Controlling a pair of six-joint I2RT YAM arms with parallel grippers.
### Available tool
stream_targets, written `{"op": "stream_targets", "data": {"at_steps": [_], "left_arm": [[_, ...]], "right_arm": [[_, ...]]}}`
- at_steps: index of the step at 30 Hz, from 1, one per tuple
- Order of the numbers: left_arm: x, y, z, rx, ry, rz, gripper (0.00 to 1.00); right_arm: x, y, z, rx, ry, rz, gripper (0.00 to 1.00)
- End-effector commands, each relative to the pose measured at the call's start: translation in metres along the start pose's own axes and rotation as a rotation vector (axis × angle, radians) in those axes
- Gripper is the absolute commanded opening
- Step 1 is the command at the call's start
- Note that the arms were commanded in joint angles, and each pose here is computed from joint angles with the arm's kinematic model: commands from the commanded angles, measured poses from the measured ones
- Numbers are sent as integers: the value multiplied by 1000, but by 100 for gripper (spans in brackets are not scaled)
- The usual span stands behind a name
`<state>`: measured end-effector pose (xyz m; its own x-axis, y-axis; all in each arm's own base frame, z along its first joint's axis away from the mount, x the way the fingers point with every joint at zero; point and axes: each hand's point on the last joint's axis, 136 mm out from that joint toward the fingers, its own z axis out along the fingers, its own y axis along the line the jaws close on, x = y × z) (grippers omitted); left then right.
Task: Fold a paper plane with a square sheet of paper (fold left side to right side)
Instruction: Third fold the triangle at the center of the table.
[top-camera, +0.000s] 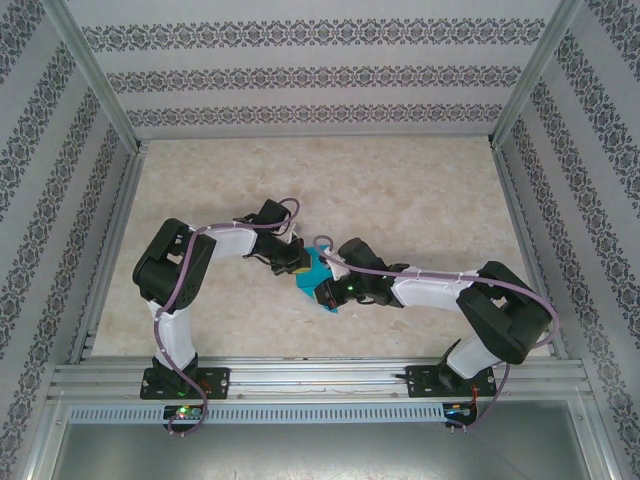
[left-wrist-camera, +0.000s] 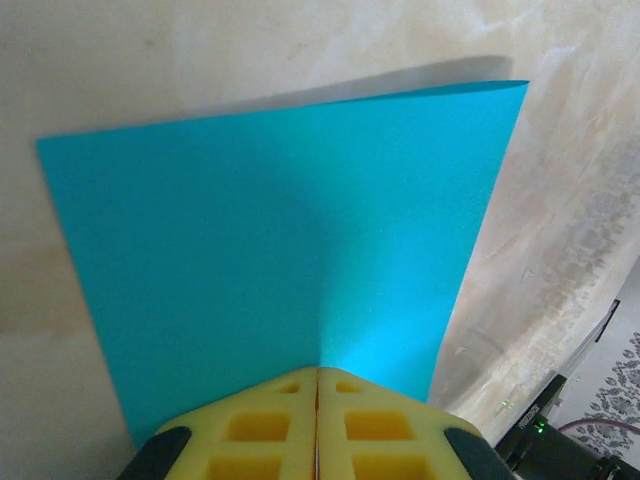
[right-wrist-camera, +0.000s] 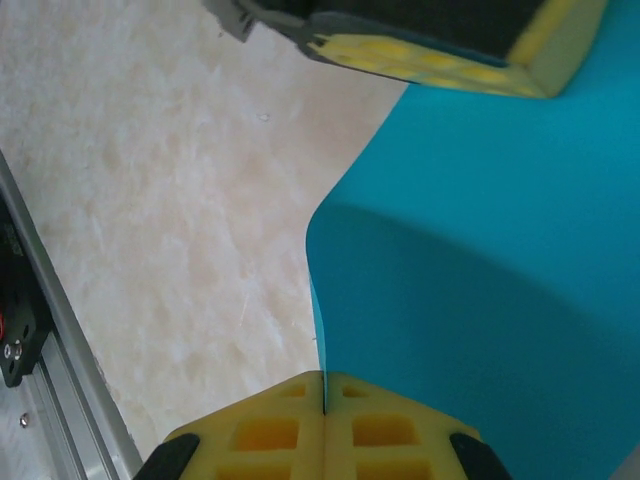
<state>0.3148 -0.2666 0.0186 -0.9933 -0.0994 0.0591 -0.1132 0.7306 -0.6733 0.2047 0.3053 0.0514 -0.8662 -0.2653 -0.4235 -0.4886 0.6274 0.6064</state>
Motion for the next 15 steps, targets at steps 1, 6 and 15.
{"op": "stream_targets", "data": {"at_steps": [1,6,15], "left_arm": [[13,25,10,-97,48,-17,8],[13,24,11,-103,52,-9,8],[13,25,12,-117,57,-3,7]], "right_arm": [[1,-7,2,-5,3,74,0],[0,-21,3,22,2,144,0],[-7,-35,2,64,-16,187,0]]}}
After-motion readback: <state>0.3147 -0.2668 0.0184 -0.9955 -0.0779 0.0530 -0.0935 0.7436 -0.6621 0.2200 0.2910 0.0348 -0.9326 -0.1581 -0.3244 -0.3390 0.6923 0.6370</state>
